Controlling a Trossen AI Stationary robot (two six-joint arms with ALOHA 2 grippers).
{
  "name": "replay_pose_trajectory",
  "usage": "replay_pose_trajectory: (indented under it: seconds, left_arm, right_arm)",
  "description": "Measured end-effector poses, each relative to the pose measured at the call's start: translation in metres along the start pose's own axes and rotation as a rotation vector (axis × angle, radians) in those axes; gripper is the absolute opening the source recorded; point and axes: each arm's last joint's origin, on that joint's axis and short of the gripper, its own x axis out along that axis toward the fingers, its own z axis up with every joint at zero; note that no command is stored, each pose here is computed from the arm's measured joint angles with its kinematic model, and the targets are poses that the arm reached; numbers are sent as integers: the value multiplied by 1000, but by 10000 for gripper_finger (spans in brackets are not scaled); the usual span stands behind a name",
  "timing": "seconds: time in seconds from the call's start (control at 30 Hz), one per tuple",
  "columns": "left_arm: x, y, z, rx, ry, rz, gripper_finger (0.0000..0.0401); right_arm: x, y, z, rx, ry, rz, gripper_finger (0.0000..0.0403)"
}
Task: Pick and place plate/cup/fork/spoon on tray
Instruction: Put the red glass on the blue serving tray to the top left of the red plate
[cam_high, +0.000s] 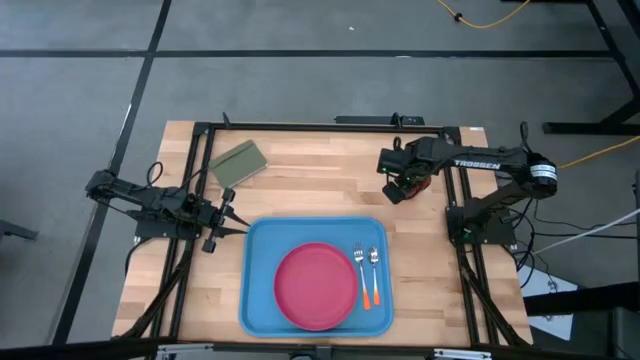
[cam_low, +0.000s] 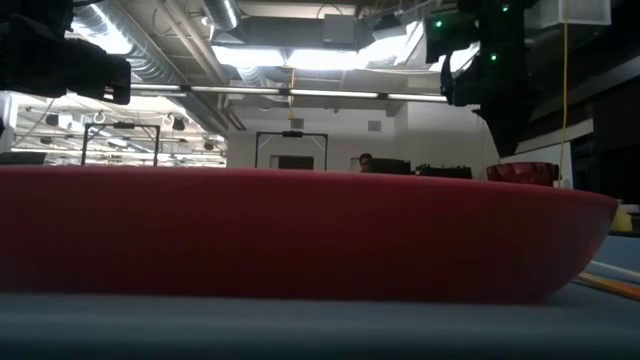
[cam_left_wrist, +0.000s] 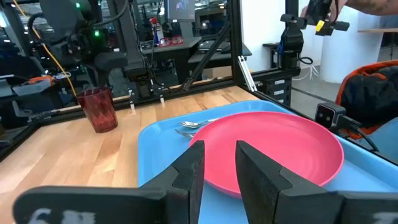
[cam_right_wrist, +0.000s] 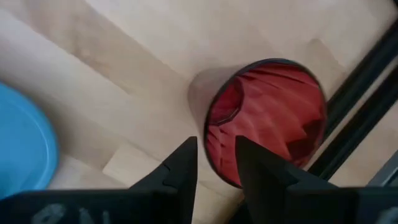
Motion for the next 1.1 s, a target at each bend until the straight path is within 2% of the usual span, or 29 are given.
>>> replay_pose_trajectory:
  seconds: [0.37,0.5,0.63,0.77,0.9,1.0,1.1]
  left_arm:
    - [0,0,0,0,0,0,83]
    - [0,0,0,0,0,0,83]
    - [0,0,0,0,0,-1,83]
    - [0,0,0,0,0,0,83]
    - [0,0,0,0,0,0,83]
    - [0,0,0,0,0,0,83]
    - [0,0,0,0,0,0,83]
  right_arm:
    - [11,9,6,-16,42,5,114]
    - [12,6,8,14,25,-28,114]
    - [14,5,9,26,46,-3,114]
    - [27,4,4,28,81,-9,114]
    - [42,2,-2,18,87,-68,113]
    - [49,2,-5,13,89,-75,102]
    - [52,2,-6,-15,95,-78,72]
